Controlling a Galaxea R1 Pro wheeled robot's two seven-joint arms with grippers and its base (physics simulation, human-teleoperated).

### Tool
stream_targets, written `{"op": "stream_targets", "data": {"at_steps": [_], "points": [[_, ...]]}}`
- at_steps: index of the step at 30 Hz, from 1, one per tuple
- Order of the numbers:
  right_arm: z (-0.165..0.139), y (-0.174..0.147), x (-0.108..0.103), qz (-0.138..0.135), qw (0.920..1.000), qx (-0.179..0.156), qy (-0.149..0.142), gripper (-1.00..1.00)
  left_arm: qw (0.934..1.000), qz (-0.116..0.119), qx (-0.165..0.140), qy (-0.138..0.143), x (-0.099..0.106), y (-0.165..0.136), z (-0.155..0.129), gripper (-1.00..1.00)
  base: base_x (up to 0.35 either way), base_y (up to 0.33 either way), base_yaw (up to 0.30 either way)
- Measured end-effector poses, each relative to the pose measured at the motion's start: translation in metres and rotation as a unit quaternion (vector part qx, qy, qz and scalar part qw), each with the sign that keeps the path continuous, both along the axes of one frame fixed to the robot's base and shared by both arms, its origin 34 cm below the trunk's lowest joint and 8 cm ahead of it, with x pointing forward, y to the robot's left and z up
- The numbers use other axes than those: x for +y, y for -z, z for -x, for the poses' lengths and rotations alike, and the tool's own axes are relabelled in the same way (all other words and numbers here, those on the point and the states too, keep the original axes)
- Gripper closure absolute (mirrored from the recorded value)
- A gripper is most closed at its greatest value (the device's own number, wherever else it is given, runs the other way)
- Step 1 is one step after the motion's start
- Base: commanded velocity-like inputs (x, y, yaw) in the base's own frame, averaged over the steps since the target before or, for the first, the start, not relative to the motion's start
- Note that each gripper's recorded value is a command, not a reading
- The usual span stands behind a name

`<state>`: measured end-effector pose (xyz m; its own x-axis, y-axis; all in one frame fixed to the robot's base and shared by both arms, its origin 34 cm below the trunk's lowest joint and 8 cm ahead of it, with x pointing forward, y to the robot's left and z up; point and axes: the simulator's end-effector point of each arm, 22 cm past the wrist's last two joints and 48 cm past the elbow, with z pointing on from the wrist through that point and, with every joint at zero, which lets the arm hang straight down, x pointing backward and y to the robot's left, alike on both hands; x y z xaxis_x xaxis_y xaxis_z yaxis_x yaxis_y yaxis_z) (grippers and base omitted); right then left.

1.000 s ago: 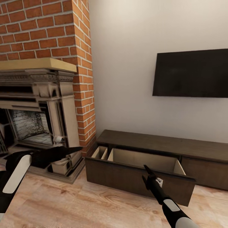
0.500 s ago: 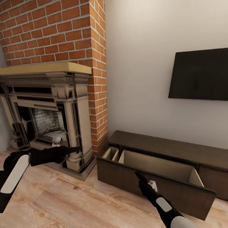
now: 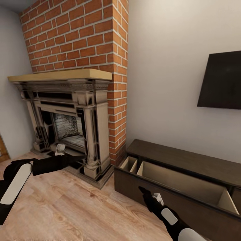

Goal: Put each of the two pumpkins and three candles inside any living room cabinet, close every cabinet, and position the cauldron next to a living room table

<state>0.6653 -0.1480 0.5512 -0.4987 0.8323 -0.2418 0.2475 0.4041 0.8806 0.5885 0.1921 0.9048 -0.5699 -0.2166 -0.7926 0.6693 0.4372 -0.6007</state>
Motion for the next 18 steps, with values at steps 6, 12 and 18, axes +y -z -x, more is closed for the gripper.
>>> {"op": "stream_targets", "data": {"at_steps": [6, 12, 18], "points": [[0.002, 0.001, -0.004, 0.017, 0.9996, 0.024, 0.000, -1.00, 0.9999, -0.010, 0.003, -0.004, 0.001, -0.006, -0.005, -1.00, 0.000, 0.000, 0.240], [0.006, -0.001, -0.002, 0.035, 0.9985, 0.038, -0.016, -1.00, 0.9997, -0.021, 0.007, -0.008, 0.002, -0.011, -0.011, -1.00, 0.000, 0.000, 0.198], [0.007, -0.007, 0.002, 0.058, 0.9968, 0.039, -0.040, -1.00, 0.9997, -0.022, 0.011, -0.009, 0.002, -0.018, -0.015, -1.00, 0.000, 0.000, 0.173]]}}
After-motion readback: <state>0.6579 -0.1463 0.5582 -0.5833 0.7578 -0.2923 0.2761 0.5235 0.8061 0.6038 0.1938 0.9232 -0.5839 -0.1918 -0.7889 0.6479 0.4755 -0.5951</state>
